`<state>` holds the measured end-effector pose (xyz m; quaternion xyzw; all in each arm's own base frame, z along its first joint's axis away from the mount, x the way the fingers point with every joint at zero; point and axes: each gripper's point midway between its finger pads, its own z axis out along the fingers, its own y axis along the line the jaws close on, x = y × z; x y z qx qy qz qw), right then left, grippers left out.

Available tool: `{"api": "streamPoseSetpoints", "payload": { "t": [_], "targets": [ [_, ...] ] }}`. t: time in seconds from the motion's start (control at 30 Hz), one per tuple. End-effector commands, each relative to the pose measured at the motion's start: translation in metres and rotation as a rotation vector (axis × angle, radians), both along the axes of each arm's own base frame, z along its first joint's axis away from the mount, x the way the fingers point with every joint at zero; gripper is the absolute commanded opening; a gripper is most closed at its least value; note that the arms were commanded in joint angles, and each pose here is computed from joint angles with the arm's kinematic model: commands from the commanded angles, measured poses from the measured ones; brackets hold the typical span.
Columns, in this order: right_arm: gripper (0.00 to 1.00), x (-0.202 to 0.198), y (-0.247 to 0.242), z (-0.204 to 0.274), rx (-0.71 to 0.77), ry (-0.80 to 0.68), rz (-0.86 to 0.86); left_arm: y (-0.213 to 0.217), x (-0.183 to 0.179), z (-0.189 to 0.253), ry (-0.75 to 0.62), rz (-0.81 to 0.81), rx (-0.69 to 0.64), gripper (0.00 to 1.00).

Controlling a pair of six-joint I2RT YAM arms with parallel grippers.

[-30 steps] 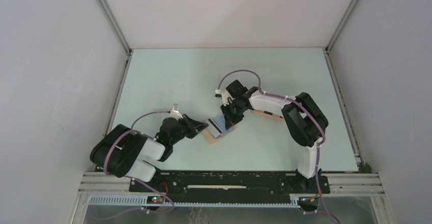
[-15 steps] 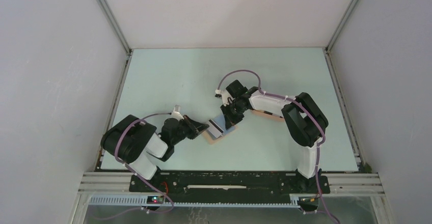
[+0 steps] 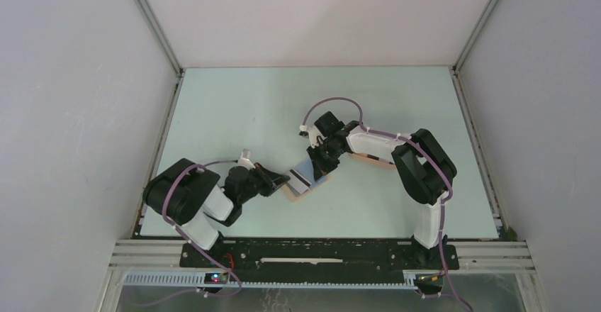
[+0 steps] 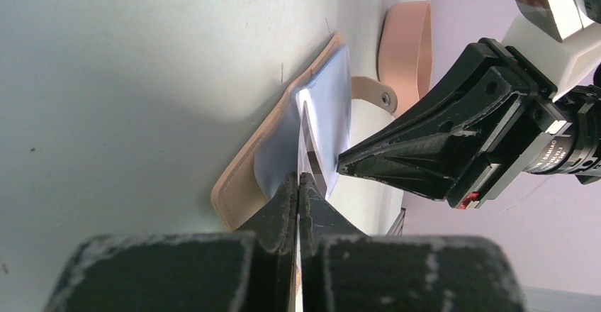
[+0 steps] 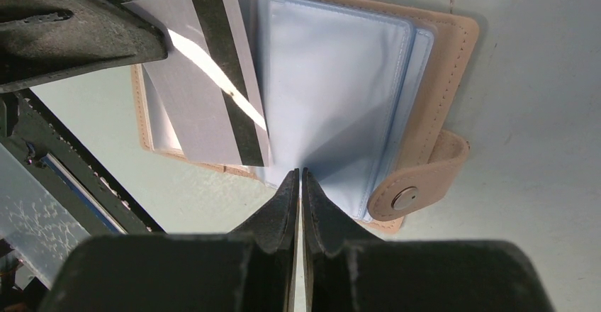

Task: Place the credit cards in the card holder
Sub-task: Insert the credit card into the card holder.

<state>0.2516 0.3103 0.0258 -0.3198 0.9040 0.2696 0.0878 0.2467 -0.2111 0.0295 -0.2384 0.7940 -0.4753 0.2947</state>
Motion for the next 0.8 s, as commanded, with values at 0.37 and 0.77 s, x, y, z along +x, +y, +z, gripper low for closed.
{"api": "streamPoseSetpoints", "payload": {
  "t": [0.37, 0.77],
  "targets": [
    [0.1, 0.0055, 0.0089, 0.0064, 0.01, -0.031, 0.018, -0.003, 0.0008, -0.0041, 0.021, -0.013, -0.008, 0.0],
    [0.11, 0.0043, 0.0109, 0.0103, 0.023, -0.027, 0.027, -0.0078, 0.0057, 0.0003, 0.008, -0.022, -0.02, 0.0]
  ]
}}
